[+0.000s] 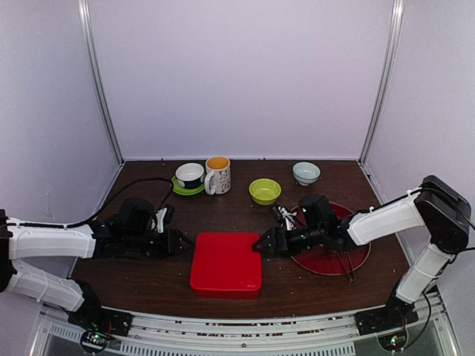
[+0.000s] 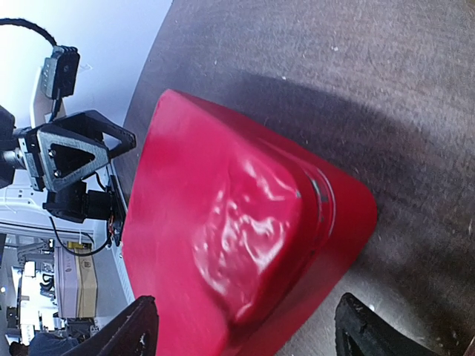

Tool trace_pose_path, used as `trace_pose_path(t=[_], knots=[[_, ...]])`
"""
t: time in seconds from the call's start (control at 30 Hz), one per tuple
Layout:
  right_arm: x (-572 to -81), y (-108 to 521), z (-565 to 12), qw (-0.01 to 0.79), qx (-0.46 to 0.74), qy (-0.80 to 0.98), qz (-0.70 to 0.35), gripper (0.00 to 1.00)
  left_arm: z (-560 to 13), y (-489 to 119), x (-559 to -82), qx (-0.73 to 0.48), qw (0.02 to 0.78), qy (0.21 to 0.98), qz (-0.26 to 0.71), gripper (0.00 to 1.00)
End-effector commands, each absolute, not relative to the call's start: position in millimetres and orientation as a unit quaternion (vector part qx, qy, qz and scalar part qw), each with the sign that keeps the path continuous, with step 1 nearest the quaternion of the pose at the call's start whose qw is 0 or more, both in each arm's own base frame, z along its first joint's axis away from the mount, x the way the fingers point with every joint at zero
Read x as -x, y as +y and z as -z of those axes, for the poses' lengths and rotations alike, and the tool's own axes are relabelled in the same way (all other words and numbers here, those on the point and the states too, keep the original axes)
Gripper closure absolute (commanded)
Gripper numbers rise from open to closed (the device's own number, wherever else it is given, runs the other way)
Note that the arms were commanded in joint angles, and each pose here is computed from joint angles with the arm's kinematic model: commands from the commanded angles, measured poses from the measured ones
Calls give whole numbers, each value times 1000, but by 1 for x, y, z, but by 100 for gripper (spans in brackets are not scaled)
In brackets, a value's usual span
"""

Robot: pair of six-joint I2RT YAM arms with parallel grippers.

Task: Pack the chocolate
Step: Press the box lid onto the packing box.

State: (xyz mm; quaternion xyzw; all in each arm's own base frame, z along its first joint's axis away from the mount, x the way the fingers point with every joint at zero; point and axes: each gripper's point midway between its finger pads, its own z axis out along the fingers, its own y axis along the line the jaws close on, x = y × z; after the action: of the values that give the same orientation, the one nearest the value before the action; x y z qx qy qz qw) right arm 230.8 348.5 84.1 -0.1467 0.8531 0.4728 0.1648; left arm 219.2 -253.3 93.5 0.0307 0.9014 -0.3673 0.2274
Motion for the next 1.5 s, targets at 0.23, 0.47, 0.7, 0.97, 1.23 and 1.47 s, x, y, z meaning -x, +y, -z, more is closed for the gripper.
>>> trace_pose_path(t=[0.23,0.47,0.7,0.97,1.23,1.47], knots=[[-273,354,-92,184,101,843,-496,23,-120,-277,-243,-62,246,880,402,55],[-278,361,-89,168,101,833,-517,36,-108,-284,-254,-56,225,887,400,66],[-280,360,-85,161,94,828,-529,45,-93,-288,-252,-53,211,885,412,71],[-288,358,-84,168,74,819,-544,45,-89,-289,-252,-52,216,877,425,71],[-289,358,-75,152,52,815,-557,53,-77,-288,-252,-39,217,873,436,72],[-289,360,-68,139,25,798,-585,61,-66,-286,-250,-40,208,881,422,73]])
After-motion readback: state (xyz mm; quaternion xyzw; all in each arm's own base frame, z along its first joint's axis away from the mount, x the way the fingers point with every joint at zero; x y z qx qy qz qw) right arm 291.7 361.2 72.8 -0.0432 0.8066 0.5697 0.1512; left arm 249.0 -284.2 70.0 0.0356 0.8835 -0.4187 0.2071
